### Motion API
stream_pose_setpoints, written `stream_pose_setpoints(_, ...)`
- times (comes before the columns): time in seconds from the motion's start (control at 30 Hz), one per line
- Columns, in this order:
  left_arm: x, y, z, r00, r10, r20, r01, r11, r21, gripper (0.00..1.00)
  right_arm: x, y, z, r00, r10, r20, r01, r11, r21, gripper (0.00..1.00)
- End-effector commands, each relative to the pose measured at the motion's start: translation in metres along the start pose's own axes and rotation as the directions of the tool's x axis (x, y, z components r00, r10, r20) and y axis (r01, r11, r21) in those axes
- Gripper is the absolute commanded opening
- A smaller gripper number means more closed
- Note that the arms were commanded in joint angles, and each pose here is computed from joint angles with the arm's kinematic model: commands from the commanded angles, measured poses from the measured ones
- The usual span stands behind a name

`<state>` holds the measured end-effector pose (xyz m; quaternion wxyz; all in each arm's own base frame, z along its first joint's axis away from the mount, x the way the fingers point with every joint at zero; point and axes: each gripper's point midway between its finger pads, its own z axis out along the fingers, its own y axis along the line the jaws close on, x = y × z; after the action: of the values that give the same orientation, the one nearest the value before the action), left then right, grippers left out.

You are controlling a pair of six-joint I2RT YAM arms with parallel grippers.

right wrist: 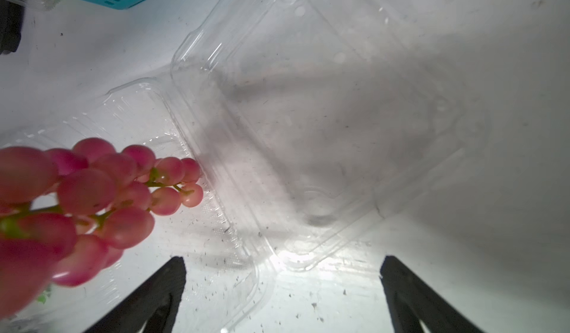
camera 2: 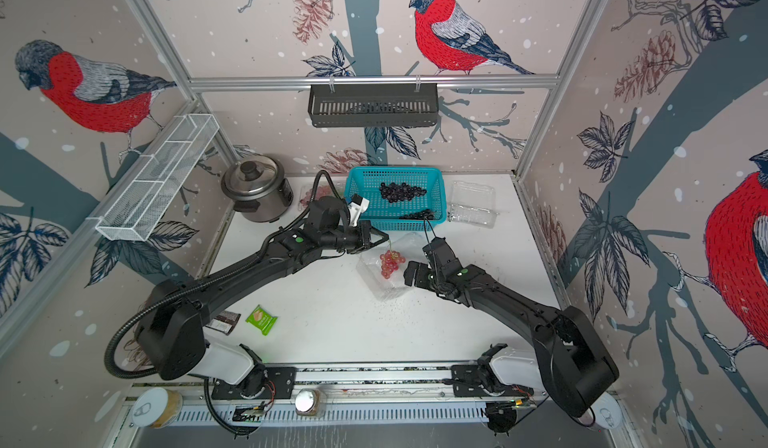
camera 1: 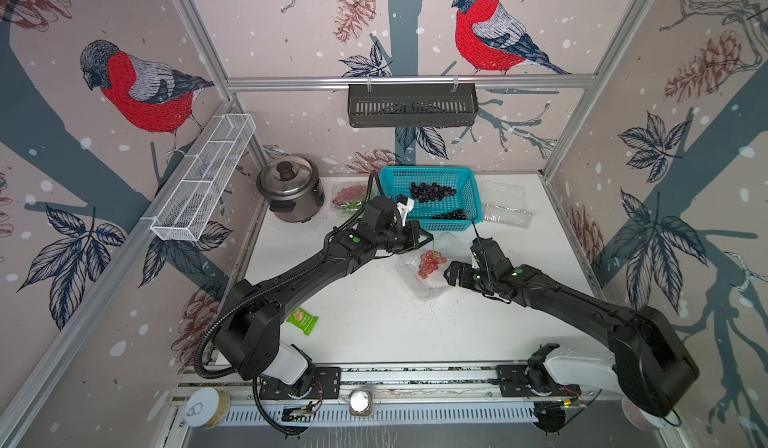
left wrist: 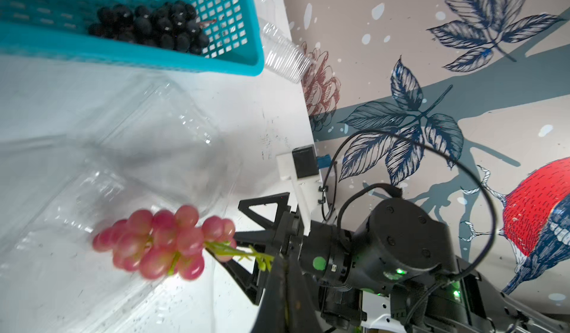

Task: Pack grapes into containers
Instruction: Place the grape into the packing box.

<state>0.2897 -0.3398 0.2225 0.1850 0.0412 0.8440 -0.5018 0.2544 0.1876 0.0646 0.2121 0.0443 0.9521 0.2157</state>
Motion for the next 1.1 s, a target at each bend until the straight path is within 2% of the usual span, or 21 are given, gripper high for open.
stream_pose_setpoints(0.0, 0.002, 0.004, -0.002, 0.999, 0.003, 0.034, -0.004, 1.000, 0.018, 0.00, -0.002, -0.003, 0.005, 1.000, -0.018, 0.018, 0.018, 1.000, 0.018, 1.00)
stream_pose_setpoints(0.4, 0.034, 0.056, -0.009, 0.998, -0.054, 0.018, 0.055, 0.995, -0.087, 0.00, -0.006, -0.008, 0.005, 0.999, -0.040, 0.034, 0.038, 0.998, 0.056, 1.00)
stream_pose_setpoints(0.57, 0.033, 0.075, -0.013, 0.996, -0.088, 0.024, 0.090, 0.990, -0.108, 0.00, -0.004, -0.011, 0.012, 0.999, -0.047, 0.020, 0.045, 0.997, 0.069, 1.00)
stream_pose_setpoints(0.77, 0.025, 0.076, -0.016, 0.995, -0.093, 0.040, 0.096, 0.991, -0.097, 0.00, -0.001, -0.010, 0.015, 0.999, -0.037, 0.004, 0.037, 0.998, 0.059, 1.00)
stream_pose_setpoints(0.9, 0.024, 0.077, -0.014, 0.995, -0.096, 0.038, 0.099, 0.991, -0.094, 0.00, -0.008, -0.012, 0.003, 0.999, 0.018, 0.046, -0.020, 0.999, 0.026, 0.99)
stream_pose_setpoints(1.07, 0.027, 0.080, -0.011, 0.994, -0.107, 0.028, 0.109, 0.990, -0.087, 0.00, -0.012, -0.018, -0.004, 0.986, 0.154, 0.059, -0.149, 0.985, -0.087, 0.94)
